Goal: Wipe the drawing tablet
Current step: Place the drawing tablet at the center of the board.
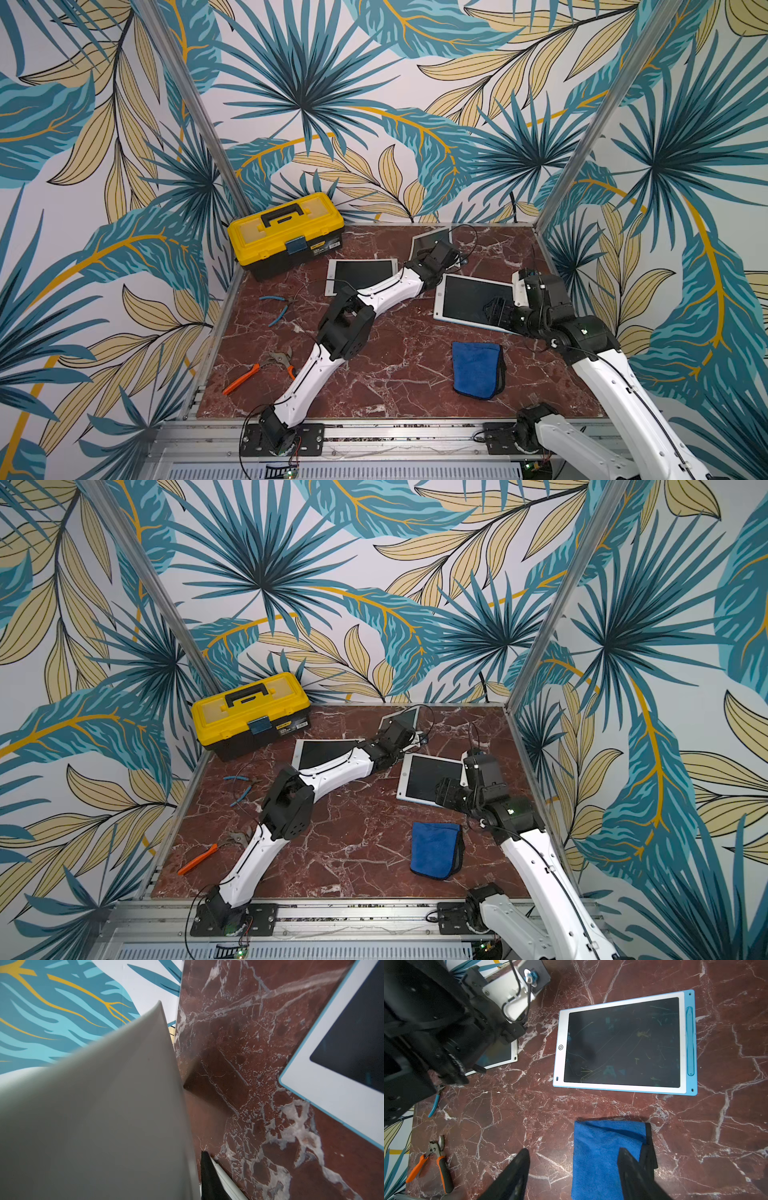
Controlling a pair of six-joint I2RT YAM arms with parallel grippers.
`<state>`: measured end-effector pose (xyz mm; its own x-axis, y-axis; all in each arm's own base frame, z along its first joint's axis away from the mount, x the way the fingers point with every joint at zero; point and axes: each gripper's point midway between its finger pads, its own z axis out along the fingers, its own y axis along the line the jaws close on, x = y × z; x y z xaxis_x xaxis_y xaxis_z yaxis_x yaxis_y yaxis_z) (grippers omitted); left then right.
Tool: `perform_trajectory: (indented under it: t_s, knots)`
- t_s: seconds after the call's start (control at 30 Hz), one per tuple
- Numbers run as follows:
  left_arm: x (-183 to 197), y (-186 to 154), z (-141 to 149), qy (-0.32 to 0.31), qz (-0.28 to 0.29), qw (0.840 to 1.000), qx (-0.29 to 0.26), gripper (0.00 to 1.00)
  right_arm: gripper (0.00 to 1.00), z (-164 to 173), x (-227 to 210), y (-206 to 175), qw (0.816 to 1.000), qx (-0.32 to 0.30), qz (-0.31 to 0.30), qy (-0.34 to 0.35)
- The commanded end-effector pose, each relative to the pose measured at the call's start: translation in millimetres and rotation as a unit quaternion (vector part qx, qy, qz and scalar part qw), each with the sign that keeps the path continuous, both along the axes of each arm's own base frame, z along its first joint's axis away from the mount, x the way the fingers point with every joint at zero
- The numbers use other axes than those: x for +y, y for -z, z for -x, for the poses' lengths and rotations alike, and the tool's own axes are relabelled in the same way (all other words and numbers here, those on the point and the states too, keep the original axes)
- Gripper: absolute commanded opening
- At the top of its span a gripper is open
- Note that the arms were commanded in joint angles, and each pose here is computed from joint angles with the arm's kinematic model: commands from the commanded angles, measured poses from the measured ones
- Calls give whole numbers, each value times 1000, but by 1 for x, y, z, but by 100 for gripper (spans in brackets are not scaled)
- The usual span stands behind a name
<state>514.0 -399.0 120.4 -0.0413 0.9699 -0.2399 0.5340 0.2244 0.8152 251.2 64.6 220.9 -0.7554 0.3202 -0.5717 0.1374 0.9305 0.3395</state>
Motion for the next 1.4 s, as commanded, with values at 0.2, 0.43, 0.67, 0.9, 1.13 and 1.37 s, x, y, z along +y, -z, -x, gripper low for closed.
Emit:
perform_trajectory:
  t_s: [0.2, 0.43, 0.67, 0.9, 1.13, 1.37]
  knots:
    - [-13, 74, 26, 26, -62, 997, 42, 31, 70, 5, -24, -22, 998, -40, 28, 50]
    - [-16, 97, 34, 10, -96, 995, 31, 49, 70, 14, -27, -27, 997, -48, 26, 54]
    - [-16, 104, 45, -5, -100, 995, 25, 65, 70, 26, -31, -25, 997, -50, 27, 58]
    - [-25, 62, 59, -13, -67, 998, 2, 72, 70, 30, -31, -24, 997, -52, 23, 60]
    - [-52, -16, 106, 15, 19, 1000, -16, 78, 70, 27, -30, -28, 996, -61, 15, 63]
    - [-2, -76, 97, -77, 181, 980, 10, 80, 70, 24, -27, -13, 997, -45, 12, 59]
